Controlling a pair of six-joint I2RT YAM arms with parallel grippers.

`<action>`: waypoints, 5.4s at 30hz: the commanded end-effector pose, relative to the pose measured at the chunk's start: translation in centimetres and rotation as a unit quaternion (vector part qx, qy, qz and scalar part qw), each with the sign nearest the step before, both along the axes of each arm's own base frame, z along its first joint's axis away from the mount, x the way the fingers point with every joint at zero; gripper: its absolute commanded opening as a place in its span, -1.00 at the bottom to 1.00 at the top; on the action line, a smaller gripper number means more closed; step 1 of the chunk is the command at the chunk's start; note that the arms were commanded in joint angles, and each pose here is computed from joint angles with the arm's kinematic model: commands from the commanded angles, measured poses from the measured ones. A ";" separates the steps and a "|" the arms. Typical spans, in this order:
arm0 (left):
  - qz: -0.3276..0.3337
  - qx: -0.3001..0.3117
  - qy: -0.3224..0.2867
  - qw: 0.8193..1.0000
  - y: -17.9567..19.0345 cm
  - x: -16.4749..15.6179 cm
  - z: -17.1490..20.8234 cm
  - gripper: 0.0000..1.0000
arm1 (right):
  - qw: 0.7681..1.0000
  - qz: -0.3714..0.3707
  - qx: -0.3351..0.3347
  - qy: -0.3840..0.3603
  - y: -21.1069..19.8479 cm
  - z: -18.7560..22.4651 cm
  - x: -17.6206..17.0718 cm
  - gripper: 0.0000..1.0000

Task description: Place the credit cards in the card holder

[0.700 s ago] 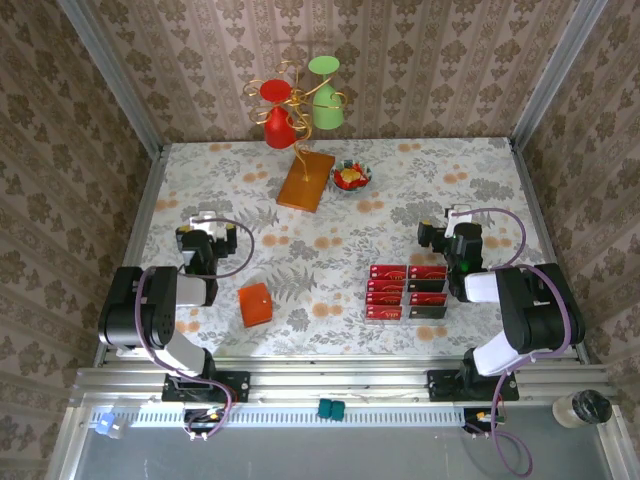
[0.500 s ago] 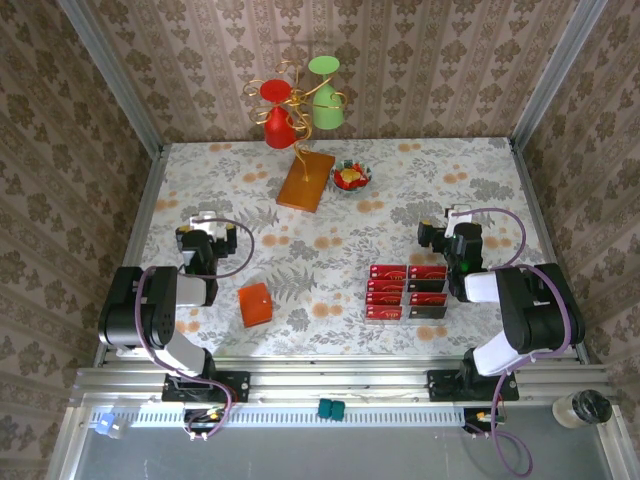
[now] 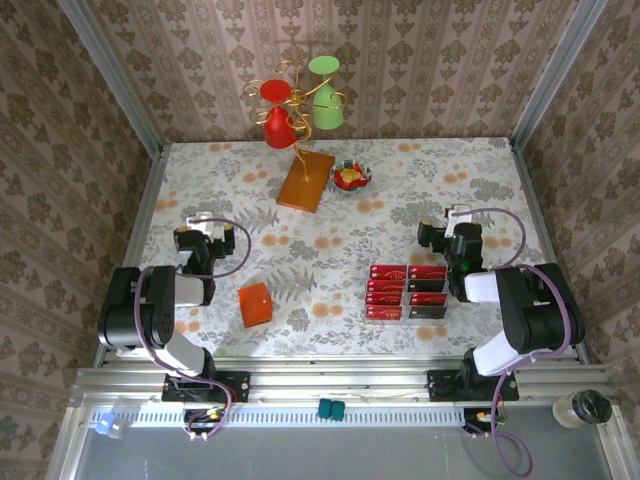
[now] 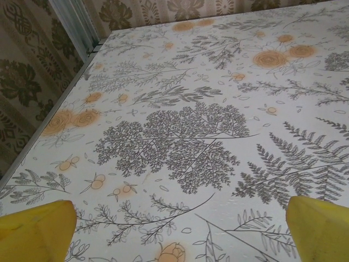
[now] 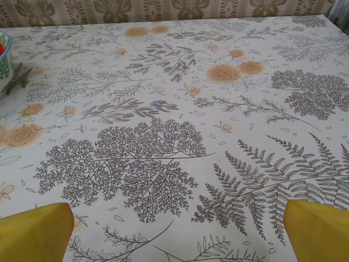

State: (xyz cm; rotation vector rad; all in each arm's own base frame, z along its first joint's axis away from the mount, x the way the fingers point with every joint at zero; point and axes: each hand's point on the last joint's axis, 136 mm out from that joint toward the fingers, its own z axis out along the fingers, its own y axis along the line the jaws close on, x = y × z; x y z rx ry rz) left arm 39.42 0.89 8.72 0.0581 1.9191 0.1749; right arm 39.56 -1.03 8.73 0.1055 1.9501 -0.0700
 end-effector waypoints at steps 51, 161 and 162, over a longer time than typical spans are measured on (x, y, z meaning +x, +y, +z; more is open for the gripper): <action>-0.039 -0.103 -0.032 0.993 -7.6 -2.7 17.7 1.00 | 0.930 0.139 0.272 0.203 12.5 14.7 -10.8 0.84; -0.087 -0.140 0.032 0.986 -13.1 -6.4 14.8 1.00 | 0.886 0.142 0.165 0.409 20.7 -4.9 -15.4 0.69; -0.086 -0.141 0.032 0.986 -13.0 -6.4 14.8 1.00 | 0.887 0.141 0.167 0.407 20.7 -4.9 -15.2 0.69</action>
